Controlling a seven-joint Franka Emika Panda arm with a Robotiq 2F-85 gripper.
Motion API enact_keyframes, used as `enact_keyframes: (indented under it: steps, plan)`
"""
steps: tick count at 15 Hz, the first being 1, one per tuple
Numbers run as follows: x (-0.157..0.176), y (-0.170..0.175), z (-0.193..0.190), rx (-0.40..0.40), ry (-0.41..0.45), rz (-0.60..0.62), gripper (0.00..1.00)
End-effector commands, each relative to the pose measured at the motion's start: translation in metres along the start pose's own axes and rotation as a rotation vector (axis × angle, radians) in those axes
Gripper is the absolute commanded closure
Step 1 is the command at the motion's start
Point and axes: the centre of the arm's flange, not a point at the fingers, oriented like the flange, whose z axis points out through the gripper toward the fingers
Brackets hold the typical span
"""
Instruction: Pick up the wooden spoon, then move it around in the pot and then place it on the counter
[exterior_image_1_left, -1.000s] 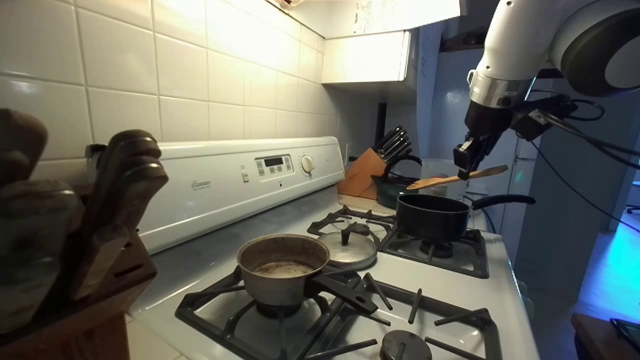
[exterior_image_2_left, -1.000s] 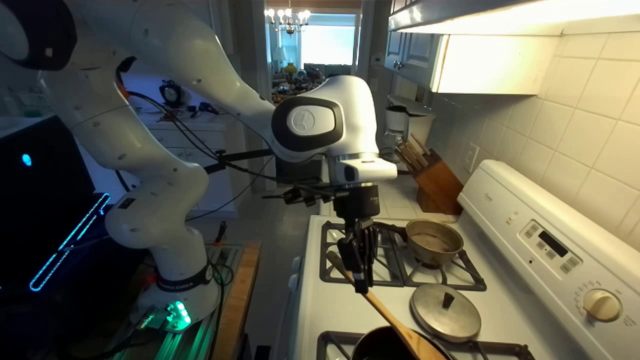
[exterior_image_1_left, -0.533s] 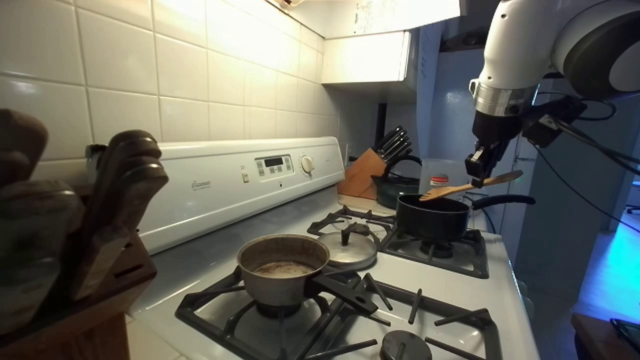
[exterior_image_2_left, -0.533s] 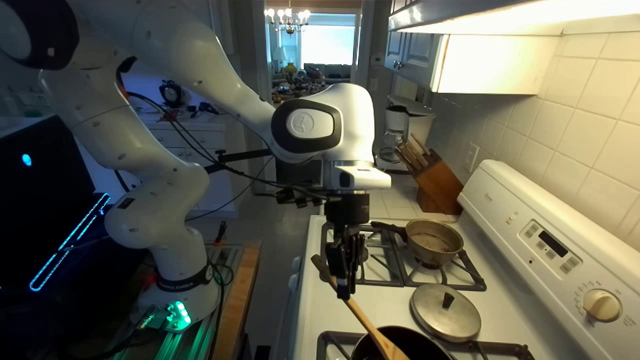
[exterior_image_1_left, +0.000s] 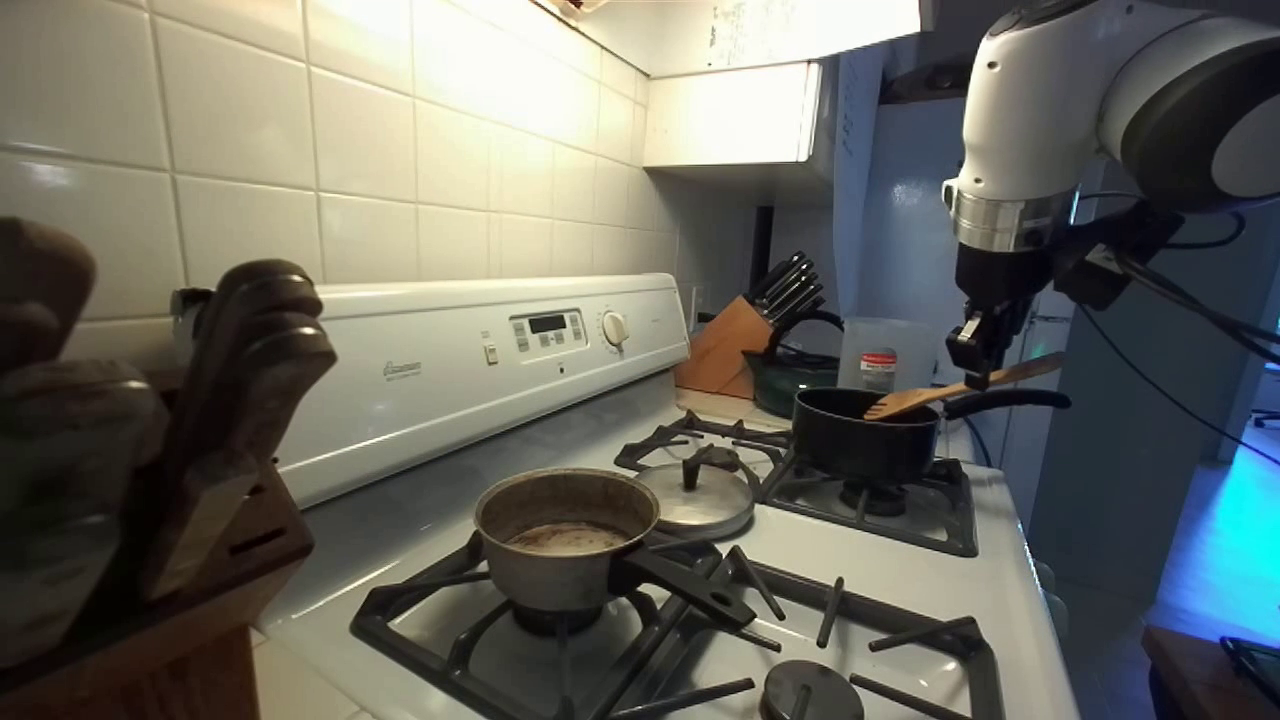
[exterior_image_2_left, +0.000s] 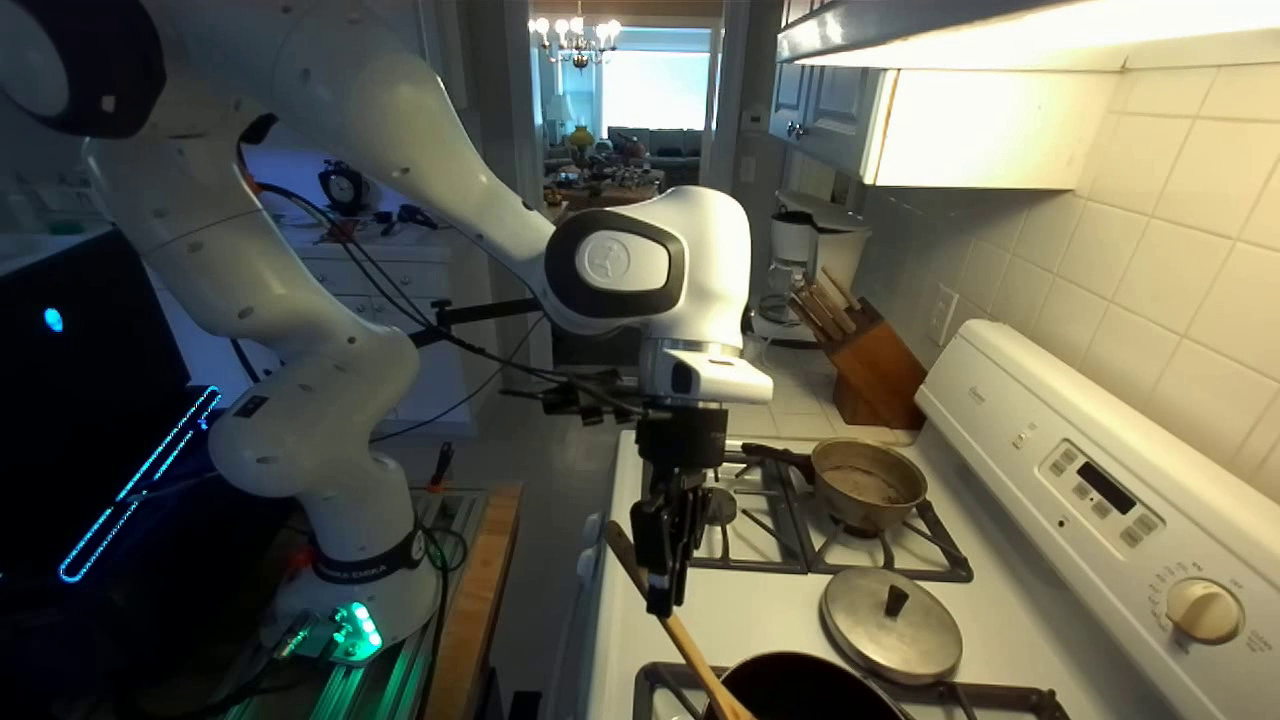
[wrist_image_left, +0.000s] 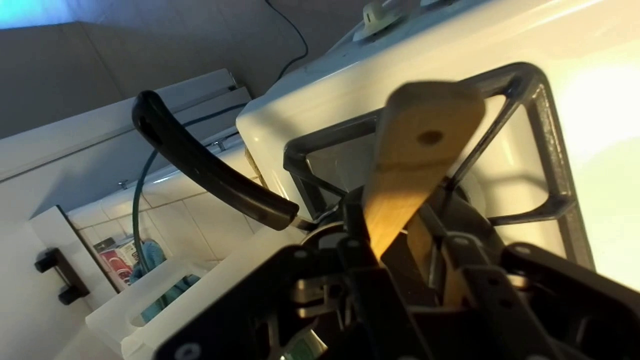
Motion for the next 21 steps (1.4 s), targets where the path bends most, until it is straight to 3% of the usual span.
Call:
enact_keyframes:
  steps: [1, 10, 16, 21]
  plan:
    - [0.008, -0.007, 0.010, -0.002, -0.056, -0.004, 0.93]
    - [0.046, -0.021, 0.009, 0.043, -0.111, 0.003, 0.93]
    - [0.082, -0.015, 0.013, 0.076, -0.235, 0.000, 0.93]
    - [0.110, -0.017, 0.011, 0.110, -0.290, 0.000, 0.93]
